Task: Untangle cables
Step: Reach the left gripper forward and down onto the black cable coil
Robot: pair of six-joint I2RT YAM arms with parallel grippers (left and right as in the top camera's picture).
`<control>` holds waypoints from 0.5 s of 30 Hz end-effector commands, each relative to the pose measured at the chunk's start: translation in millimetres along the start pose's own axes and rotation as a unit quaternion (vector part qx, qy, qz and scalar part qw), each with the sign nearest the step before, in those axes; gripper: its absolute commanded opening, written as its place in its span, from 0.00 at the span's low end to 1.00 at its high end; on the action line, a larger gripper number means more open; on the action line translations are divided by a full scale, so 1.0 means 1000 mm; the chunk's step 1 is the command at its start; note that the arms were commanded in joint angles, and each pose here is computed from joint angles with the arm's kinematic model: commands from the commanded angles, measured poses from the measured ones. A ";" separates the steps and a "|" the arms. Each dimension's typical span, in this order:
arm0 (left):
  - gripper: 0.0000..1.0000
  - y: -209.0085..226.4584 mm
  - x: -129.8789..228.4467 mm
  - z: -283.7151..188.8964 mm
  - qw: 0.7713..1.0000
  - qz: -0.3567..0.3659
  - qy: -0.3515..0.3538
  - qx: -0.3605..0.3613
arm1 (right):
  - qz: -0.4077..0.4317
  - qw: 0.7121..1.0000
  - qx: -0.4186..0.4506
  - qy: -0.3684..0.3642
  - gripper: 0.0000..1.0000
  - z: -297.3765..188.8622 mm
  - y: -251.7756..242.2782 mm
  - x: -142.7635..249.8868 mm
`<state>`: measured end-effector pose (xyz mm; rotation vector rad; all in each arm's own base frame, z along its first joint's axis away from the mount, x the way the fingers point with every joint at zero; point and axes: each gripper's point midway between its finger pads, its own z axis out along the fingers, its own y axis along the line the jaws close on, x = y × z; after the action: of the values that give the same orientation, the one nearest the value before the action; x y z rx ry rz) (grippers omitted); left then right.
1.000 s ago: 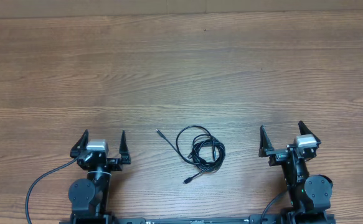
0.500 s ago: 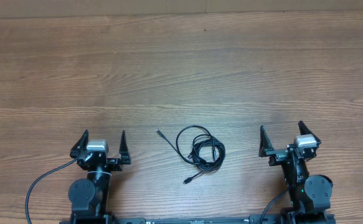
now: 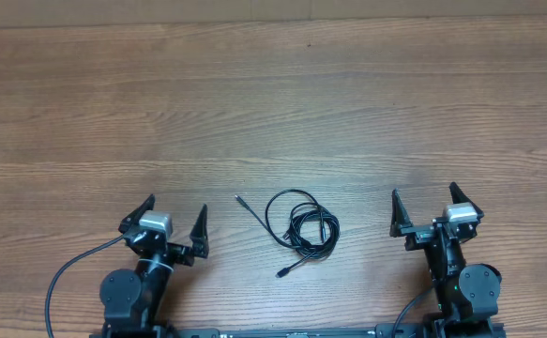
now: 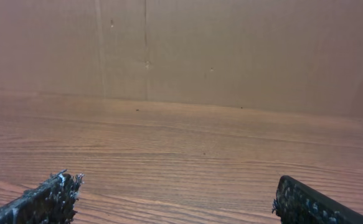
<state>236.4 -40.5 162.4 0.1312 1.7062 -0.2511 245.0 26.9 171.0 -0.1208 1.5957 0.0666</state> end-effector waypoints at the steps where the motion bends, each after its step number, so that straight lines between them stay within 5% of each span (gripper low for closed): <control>1: 1.00 -0.017 -0.047 -0.016 0.999 -0.001 -0.034 0.031 | 0.005 1.000 0.000 -0.003 1.00 0.000 0.001 0.001; 8: 0.99 -0.022 -0.067 -0.025 0.998 -0.059 0.007 0.032 | 0.005 1.000 0.000 -0.003 1.00 0.000 0.001 0.001; 15: 1.00 -0.050 -0.093 -0.021 0.986 -0.089 0.085 0.108 | 0.005 1.000 0.000 -0.003 1.00 0.000 0.001 0.001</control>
<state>222.1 -61.2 235.6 0.1083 1.8528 -0.4545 245.0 26.8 170.9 -0.1211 1.5961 0.0657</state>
